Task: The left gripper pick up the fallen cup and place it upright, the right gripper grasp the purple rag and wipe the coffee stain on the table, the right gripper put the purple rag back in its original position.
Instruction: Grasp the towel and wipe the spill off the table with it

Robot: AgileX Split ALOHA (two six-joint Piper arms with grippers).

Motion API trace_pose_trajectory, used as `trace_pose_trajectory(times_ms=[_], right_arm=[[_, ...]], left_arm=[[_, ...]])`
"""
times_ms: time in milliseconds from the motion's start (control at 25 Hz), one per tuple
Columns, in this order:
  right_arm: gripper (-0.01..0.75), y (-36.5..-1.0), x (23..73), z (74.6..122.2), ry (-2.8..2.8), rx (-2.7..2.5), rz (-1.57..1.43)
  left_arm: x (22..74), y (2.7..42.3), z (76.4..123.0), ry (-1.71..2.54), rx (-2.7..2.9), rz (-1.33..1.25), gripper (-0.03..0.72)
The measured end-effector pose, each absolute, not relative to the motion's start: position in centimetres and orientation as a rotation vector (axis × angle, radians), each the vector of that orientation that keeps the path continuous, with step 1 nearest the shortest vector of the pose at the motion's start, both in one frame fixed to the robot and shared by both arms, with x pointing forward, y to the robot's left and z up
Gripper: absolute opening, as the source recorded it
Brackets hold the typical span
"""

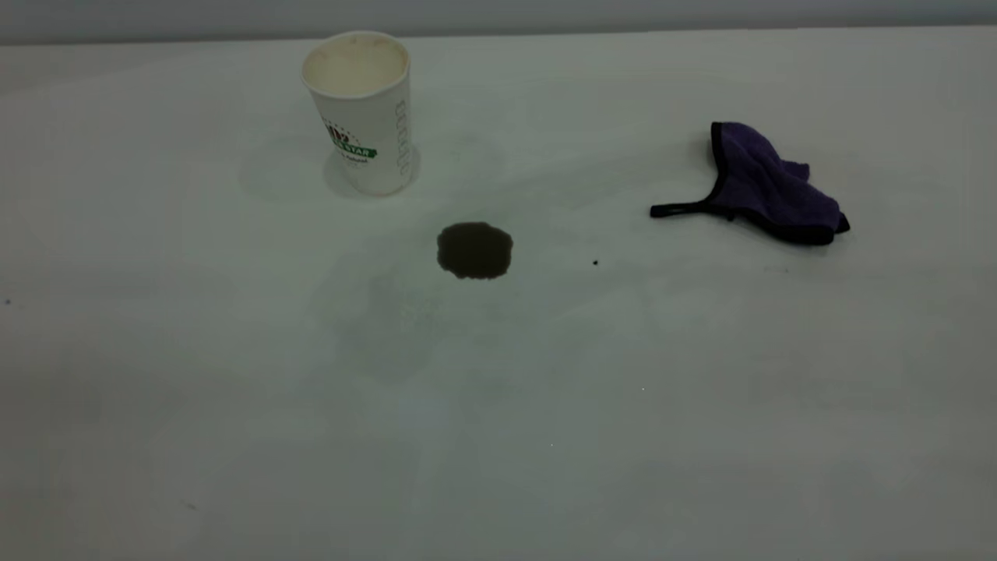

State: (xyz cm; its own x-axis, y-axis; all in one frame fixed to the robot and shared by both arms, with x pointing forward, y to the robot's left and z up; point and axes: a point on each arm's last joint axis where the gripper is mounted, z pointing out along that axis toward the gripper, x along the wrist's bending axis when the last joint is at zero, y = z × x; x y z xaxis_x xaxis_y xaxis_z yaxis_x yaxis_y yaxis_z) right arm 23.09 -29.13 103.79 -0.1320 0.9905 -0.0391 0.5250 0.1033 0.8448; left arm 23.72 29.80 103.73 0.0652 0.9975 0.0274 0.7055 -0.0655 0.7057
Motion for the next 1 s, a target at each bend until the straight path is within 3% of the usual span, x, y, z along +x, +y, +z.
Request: trace_pose_trajectory(times_ms=[1000], right_arm=[[0.238,-29.1,23.1,103.8,1.739,1.490,0.920]], left_arm=[[22.2,29.9,103.5,1.545,1.795,0.790,0.382]])
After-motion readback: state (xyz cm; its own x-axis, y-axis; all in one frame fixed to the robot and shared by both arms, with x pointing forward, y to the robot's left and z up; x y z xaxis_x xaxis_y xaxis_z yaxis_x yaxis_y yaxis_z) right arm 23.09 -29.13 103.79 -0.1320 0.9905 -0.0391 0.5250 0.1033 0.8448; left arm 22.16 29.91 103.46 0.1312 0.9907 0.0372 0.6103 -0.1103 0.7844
